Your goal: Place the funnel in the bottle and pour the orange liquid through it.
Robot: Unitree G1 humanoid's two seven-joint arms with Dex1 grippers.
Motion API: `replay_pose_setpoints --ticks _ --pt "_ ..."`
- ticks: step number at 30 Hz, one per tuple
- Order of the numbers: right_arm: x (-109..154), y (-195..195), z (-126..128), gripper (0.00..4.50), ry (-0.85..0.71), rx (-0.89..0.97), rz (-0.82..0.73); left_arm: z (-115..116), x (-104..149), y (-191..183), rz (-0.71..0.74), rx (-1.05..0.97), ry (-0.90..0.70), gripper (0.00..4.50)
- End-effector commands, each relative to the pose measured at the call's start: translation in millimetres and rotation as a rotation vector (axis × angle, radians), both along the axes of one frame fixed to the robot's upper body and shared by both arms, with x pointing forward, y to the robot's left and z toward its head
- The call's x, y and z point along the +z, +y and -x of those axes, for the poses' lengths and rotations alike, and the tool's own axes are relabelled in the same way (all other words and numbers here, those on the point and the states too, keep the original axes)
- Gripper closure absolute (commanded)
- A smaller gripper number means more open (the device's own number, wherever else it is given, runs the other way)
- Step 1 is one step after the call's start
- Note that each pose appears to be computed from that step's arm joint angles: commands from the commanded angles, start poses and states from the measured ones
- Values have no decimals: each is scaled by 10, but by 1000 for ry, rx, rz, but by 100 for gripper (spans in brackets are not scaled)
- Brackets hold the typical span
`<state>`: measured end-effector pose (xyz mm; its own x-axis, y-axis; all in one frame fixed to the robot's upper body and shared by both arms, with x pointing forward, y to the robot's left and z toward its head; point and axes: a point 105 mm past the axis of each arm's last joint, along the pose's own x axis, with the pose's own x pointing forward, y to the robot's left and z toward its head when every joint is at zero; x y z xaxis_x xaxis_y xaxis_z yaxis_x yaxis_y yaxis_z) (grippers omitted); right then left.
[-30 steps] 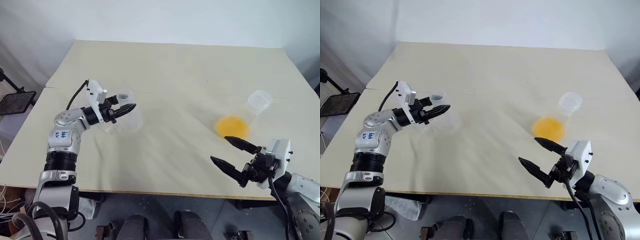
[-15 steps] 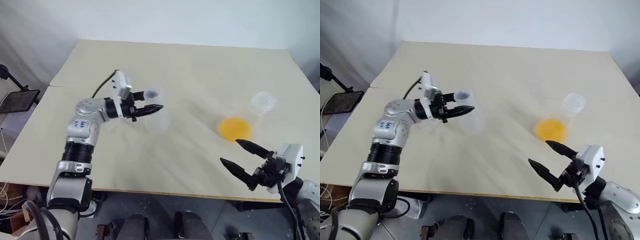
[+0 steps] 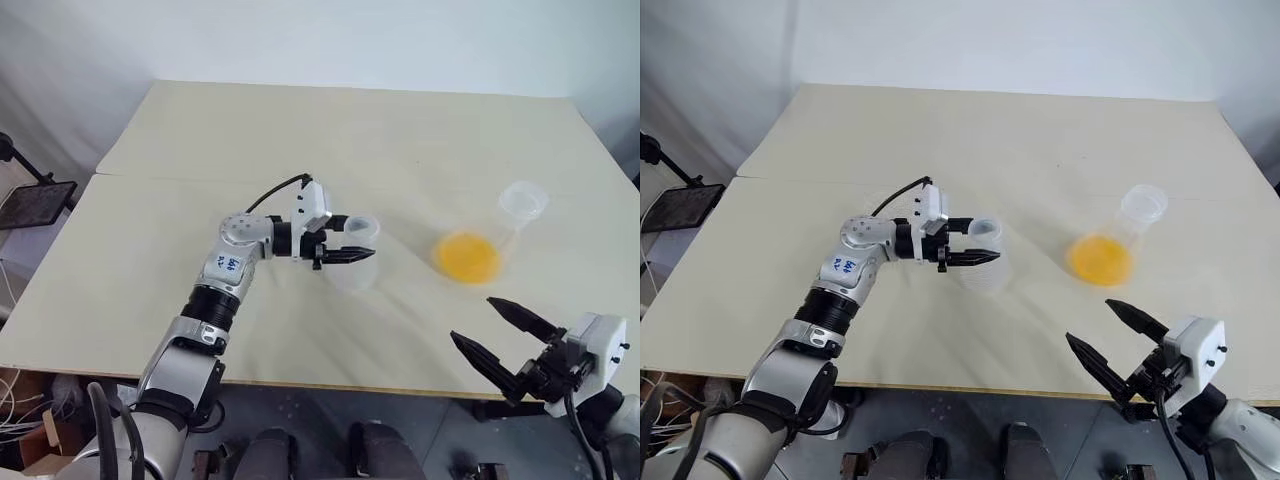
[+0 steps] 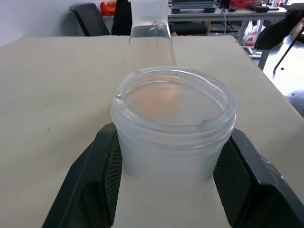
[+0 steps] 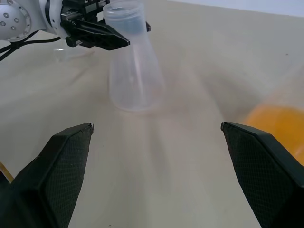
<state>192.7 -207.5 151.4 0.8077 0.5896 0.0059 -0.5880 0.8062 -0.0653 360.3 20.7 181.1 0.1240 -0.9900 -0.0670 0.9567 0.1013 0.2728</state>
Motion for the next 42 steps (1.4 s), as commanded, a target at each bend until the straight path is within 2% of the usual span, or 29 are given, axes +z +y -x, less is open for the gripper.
replay_pose_setpoints --ticks 1,5,7,12,16,20,26,31,37,42 --pt "106 14 53 0 -52 -1 1 8 108 -50 8 -13 -49 219" --pt "94 6 60 0 -53 -2 -1 17 114 -66 19 -17 -50 219" --pt "87 8 58 0 -53 2 -4 29 118 -65 23 -24 -52 146" --pt "75 23 49 0 -52 11 -7 50 146 -37 40 -31 -48 2" --pt "62 48 30 0 -49 35 -7 48 270 200 88 -16 -54 2" --pt "46 54 -3 0 -45 69 12 33 276 497 80 27 -52 2" --pt "50 59 -71 0 -56 108 14 192 387 927 124 54 -66 2" --pt "130 172 -159 0 -93 175 12 295 485 1414 227 236 -9 2" --pt "257 412 -279 0 -139 275 2 456 248 2099 262 542 70 2" --pt "309 647 -314 0 -160 388 11 837 -126 2868 248 884 119 2"
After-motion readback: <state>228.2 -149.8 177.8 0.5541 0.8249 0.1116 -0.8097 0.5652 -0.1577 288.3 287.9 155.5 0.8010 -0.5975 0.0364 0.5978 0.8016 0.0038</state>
